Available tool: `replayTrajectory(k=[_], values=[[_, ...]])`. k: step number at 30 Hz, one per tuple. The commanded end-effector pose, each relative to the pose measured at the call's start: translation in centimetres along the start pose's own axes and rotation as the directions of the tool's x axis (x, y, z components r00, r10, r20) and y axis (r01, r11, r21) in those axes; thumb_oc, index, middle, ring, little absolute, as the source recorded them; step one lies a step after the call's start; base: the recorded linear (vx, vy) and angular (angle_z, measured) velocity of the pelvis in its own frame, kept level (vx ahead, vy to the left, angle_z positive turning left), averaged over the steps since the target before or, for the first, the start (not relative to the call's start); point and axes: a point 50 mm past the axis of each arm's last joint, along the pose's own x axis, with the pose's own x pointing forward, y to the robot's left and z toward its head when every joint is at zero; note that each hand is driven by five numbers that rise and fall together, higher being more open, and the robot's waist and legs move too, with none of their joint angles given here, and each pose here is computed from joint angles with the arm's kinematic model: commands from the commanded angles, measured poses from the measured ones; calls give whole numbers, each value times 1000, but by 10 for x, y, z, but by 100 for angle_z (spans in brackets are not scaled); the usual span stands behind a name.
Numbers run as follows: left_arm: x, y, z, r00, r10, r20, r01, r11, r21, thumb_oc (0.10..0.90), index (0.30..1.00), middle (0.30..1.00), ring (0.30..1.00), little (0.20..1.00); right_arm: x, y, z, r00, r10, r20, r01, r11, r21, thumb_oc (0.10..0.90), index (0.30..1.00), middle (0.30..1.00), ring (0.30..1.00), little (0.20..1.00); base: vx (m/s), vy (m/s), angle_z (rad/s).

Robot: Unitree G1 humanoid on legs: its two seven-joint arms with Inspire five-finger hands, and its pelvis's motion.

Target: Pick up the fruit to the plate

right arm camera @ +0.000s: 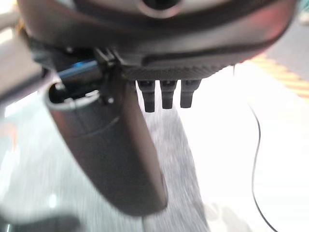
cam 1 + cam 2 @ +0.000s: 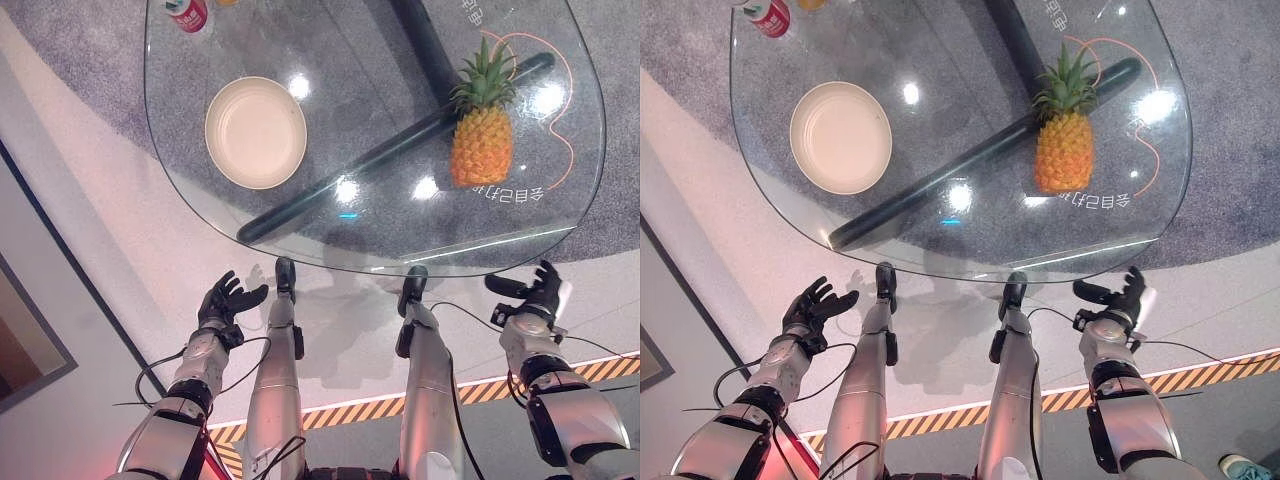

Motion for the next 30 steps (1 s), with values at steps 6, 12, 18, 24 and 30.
replayTrajectory(k=[6, 12, 18, 24, 30], values=[[-4, 37, 5, 995, 97, 21, -97, 995, -8, 800, 900, 900, 900, 900, 22, -72, 69, 891, -440, 117, 368, 848, 382, 800, 900, 900, 900, 900, 6, 0, 0], [-4, 32, 5, 995, 97, 23, -96, 995, -20, 800, 900, 900, 900, 900, 8, -70, 121, 810, -548, 207, 337, 725, 601, 800, 900, 900, 900, 900, 0, 0, 0], [-5, 31, 3, 995, 94, 21, -93, 995, -35, 800, 900, 900, 900, 900, -19, -59, 164, 717, -584, 380, 179, 682, 709, 800, 900, 900, 900, 900, 5, 27, 0], [-5, 27, 2, 996, 84, 22, -83, 995, -48, 800, 900, 900, 900, 900, -55, -35, 197, 618, -494, 612, -36, 759, 650, 800, 900, 900, 900, 900, 0, 12, 0], [-8, 27, -5, 997, 79, 19, -78, 996, -46, 800, 900, 900, 900, 900, -86, -7, 209, 569, -290, 769, -237, 838, 492, 800, 900, 900, 900, 900, -1, 12, -1]])
